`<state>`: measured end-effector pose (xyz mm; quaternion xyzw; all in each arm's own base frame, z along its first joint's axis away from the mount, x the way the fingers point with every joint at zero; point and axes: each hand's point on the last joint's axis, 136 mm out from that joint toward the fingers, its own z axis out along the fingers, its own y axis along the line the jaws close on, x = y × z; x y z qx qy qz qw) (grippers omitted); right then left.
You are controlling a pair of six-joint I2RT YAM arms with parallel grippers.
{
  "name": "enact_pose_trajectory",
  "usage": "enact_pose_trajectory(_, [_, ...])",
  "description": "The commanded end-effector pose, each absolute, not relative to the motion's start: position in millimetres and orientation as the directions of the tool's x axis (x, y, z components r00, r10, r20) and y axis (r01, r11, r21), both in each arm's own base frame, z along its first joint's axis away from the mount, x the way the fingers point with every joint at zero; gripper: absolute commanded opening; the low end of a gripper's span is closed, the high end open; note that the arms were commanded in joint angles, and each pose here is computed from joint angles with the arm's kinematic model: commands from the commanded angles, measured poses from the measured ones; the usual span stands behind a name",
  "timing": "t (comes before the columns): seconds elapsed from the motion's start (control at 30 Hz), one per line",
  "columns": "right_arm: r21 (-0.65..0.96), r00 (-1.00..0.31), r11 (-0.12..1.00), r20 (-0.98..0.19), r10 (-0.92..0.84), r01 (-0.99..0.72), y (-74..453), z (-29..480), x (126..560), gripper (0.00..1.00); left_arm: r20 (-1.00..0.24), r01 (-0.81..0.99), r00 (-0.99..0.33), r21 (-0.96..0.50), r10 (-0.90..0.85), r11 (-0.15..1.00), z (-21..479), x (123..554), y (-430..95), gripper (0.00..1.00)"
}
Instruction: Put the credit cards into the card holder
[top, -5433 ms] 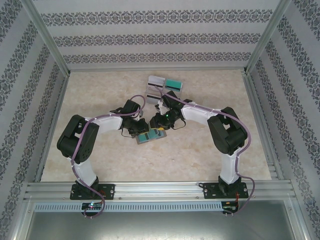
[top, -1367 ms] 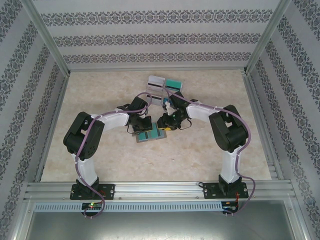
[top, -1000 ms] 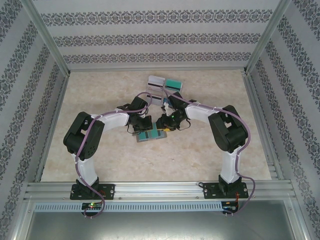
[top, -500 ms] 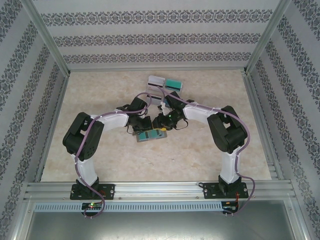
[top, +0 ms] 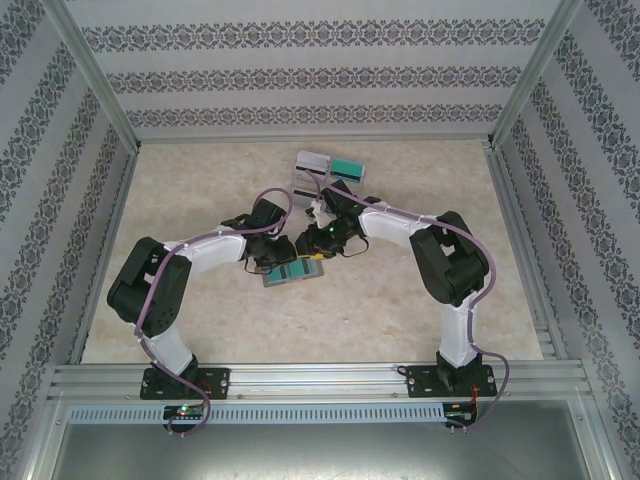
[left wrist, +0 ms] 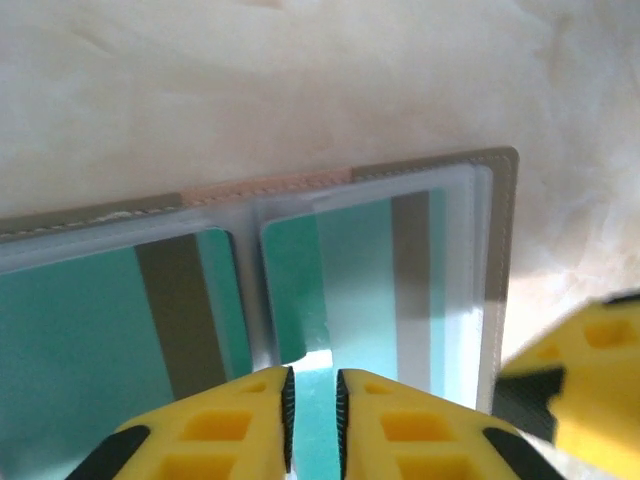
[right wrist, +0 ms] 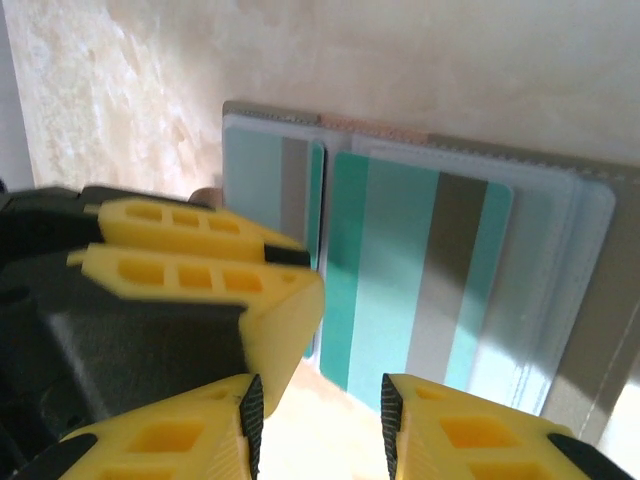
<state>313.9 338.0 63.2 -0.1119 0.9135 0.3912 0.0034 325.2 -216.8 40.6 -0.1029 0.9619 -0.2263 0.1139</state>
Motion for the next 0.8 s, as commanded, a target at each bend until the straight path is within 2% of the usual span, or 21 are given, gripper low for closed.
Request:
enact_pose_trajectory(0.0, [0.698,-0.974,0.682,-0.121,-0.19,-0.22,336,62,322,0.39,-0.18,-0.116,-0.955,-0.504,-0.236,0.856,47,327,-228,0.08])
enact_pose_trajectory(0.2, [0.673,-0.98,0.713,-0.098,-0.176,-0.195,317,54,321,0.39,-0.161,-0.11,-0.963,-0.503,-0.218,0.858,41,331,-233,0.0])
enact_pose_trajectory(0.47, [0.677,-0.979,0.71,-0.092,-0.18,-0.194,320,51,317,0.39,-0.156,-0.123,-0.965,-0.438,-0.21,0.89,32,326,-221,0.0])
enact_pose_trajectory(0.77, [0.701,-0.981,0.691,-0.07,-0.181,-0.177,326,48,314,0.39,-0.131,-0.155,-0.963,-0.448,-0.236,0.881,15,318,-219,0.0])
